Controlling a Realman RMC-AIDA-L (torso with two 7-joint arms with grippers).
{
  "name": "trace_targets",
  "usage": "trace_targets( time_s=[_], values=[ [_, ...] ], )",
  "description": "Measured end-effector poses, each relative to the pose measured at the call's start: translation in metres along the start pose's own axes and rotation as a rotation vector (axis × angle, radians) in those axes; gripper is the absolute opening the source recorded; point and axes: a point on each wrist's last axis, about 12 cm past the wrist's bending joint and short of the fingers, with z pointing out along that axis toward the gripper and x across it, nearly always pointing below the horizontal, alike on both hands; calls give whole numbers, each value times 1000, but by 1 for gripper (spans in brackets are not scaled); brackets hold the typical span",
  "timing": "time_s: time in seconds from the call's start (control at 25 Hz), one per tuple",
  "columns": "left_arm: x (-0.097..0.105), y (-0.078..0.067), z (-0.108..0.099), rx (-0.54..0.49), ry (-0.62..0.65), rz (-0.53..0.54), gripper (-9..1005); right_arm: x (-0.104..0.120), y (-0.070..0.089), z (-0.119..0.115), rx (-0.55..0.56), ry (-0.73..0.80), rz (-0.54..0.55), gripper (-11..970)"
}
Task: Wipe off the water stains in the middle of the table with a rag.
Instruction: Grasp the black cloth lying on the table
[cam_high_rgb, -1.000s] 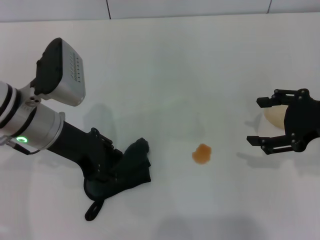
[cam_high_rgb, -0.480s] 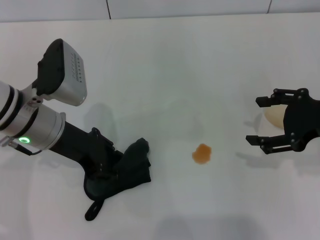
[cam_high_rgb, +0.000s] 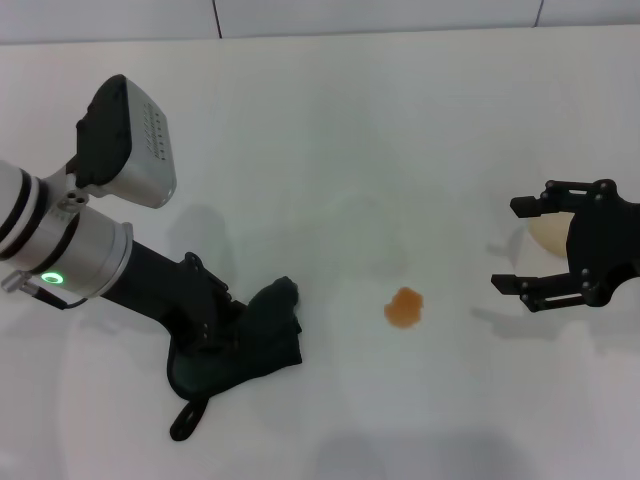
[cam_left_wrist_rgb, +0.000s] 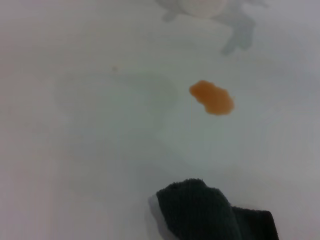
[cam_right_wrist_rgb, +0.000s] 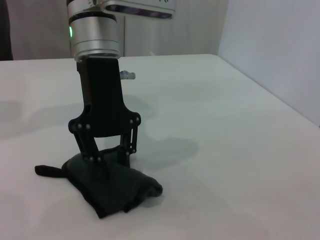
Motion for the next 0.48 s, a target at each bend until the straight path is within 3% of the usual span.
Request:
trace_targets(
  time_s=[0.12,0.48],
  values=[
    [-2,0,1,-3,-4,3,342,0,0,0,0,0,0,853],
    [-9,-6,14,16,19,31,320,0,1,0,-1,0,0,854]
  ],
)
